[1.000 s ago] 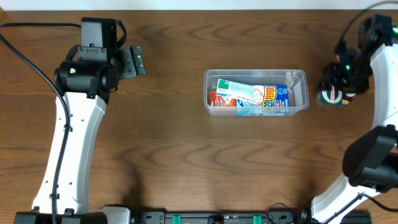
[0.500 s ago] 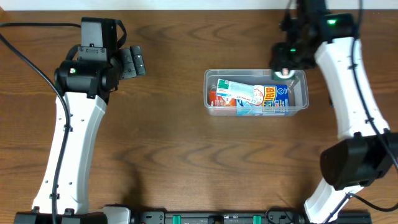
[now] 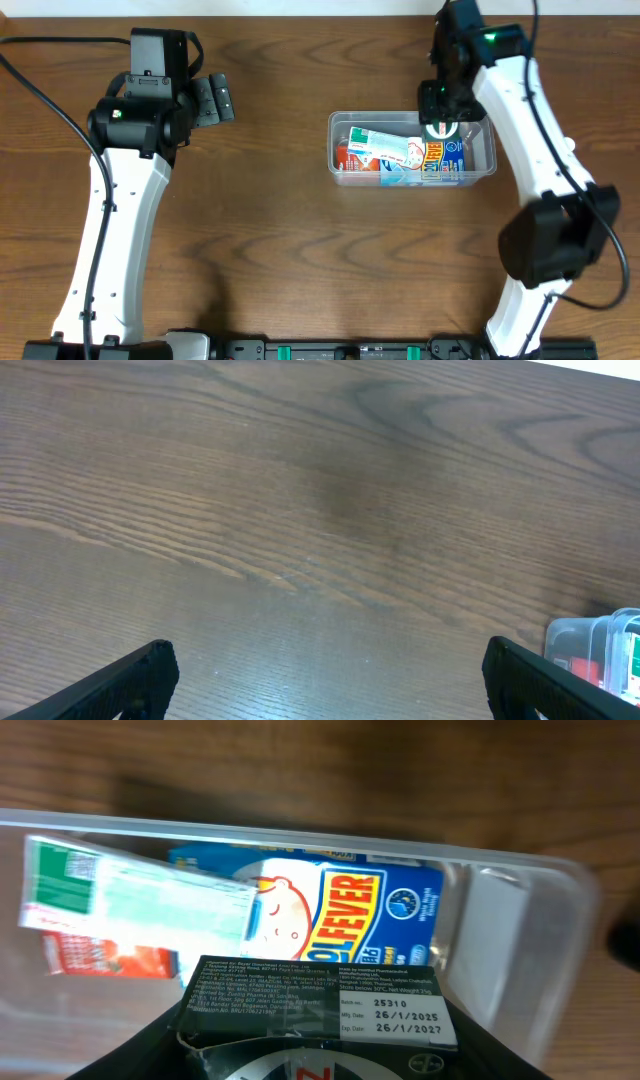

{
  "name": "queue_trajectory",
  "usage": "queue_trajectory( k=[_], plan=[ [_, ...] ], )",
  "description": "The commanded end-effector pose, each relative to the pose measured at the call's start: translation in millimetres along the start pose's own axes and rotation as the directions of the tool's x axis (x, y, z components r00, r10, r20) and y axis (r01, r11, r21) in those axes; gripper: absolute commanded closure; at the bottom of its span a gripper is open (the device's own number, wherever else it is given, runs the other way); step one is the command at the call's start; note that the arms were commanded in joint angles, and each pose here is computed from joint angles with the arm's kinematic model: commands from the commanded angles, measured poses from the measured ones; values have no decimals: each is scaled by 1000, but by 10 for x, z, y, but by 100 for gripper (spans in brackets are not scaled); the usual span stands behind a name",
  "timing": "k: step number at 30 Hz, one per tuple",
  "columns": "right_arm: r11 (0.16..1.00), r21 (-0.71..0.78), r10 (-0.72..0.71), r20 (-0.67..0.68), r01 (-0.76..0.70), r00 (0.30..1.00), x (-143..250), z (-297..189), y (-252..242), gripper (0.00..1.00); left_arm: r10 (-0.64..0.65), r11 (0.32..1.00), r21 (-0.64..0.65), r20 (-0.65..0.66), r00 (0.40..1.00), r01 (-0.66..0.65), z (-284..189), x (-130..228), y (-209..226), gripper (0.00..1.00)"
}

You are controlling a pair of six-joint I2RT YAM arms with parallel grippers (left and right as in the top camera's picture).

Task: Pack container
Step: 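Lower the tin into the container's right side and release it, then retract the right gripper to the small dark bottle at right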

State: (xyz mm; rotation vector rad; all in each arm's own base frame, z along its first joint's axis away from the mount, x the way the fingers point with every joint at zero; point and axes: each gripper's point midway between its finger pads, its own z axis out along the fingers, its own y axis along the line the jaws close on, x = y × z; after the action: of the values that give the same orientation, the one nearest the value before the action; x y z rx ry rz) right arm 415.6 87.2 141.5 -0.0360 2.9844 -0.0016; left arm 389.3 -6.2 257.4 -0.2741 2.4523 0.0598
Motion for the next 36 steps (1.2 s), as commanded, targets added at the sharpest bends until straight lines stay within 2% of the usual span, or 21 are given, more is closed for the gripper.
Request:
queue_trajectory(
  k=[1,8,10,13,17,21,27,32,36],
  plan=[
    [1000,9,20,-78,-20,997,85,277,58,64,-18,1000,-13,1,1000,18,6,-4,28,2],
    [1000,24,23,-162,-19,987,170,568,58,66,-18,1000,-13,1,1000,18,6,-4,28,2],
    [999,26,23,-169,-19,985,176,599,58,63,-18,1000,-13,1,1000,18,6,-4,28,2],
    [999,27,22,-175,-18,984,178,640,59,51,-18,1000,-13,1,1000,18,6,-4,28,2],
    [1000,24,11,-176,-7,984,177,642,61,20,-18,1000,-13,1,1000,18,6,-4,28,2],
    [1000,-3,-16,-180,16,983,185,641,101,1,-18,1000,-13,1,1000,18,6,-4,28,2],
    [1000,-18,-8,-149,5,989,129,533,89,1,-18,1000,-13,1,1000,18,6,-4,28,2],
    [999,-36,34,-6,-34,999,-9,-98,-153,1,-18,1000,-13,1,1000,18,6,-4,28,2],
    [993,-27,118,102,-116,988,43,-661,-688,1,-18,1000,-13,1,1000,18,6,-4,28,2]
  ],
)
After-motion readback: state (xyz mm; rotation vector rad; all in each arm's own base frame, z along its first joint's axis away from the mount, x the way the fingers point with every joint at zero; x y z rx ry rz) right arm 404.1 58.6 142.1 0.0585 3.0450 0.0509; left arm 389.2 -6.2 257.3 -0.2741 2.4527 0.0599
